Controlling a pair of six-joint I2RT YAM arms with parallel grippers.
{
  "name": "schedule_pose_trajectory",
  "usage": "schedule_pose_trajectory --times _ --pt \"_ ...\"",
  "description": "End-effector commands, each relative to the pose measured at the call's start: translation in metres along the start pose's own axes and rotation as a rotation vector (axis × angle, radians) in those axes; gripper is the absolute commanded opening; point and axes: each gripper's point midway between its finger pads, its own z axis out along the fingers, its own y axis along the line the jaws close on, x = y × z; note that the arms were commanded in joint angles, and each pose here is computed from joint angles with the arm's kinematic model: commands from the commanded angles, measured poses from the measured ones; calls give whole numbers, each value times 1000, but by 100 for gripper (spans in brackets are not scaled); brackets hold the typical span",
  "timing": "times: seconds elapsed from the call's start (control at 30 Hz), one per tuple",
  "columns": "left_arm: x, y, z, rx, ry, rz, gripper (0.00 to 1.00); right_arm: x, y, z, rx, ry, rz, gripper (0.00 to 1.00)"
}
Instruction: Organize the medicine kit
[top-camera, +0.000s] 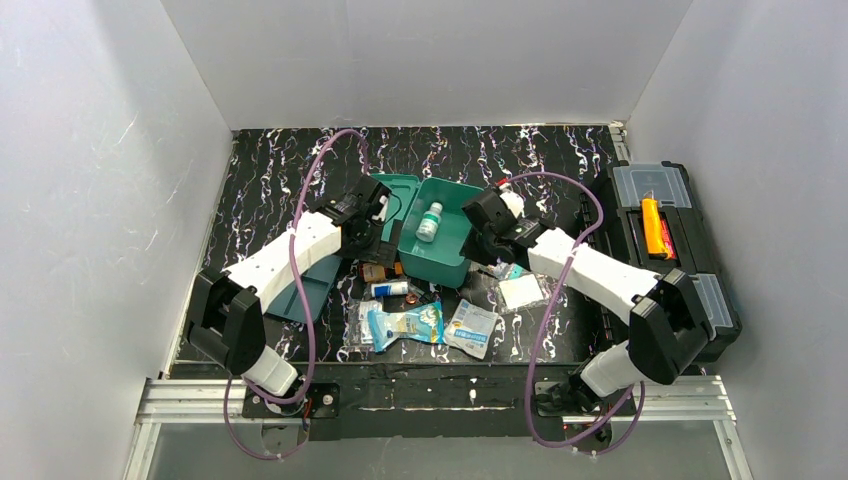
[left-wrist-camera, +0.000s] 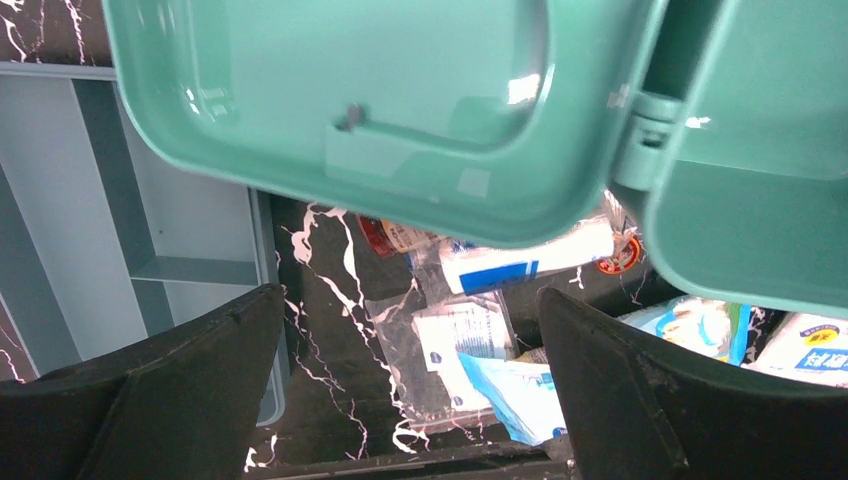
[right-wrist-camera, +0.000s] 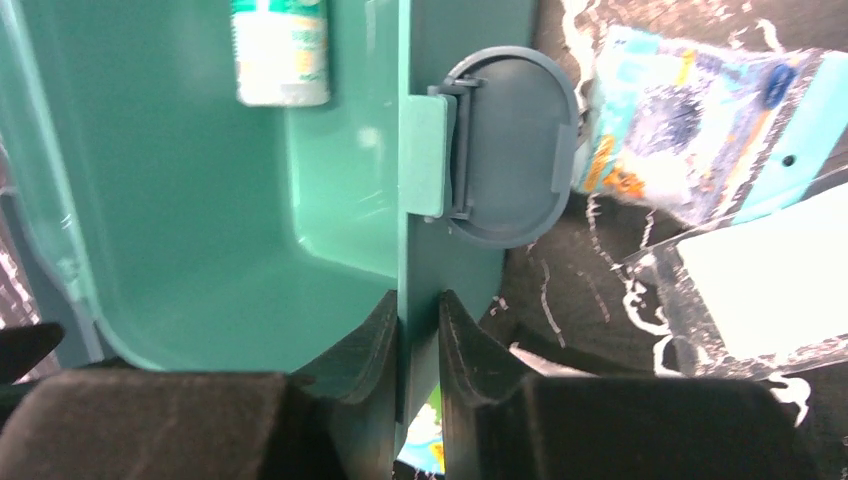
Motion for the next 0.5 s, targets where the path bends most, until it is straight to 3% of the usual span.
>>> schedule_pose_trajectory --times 0.0,0.1,0.47 --pt "4 9 7 -34 6 3 100 -30 19 2 -35 -79 71 16" --pt "7 10 10 -40 12 4 100 -35 15 6 -27 -85 107 1" --pt "6 11 13 -47 0 11 100 -58 6 13 3 -159 242 1"
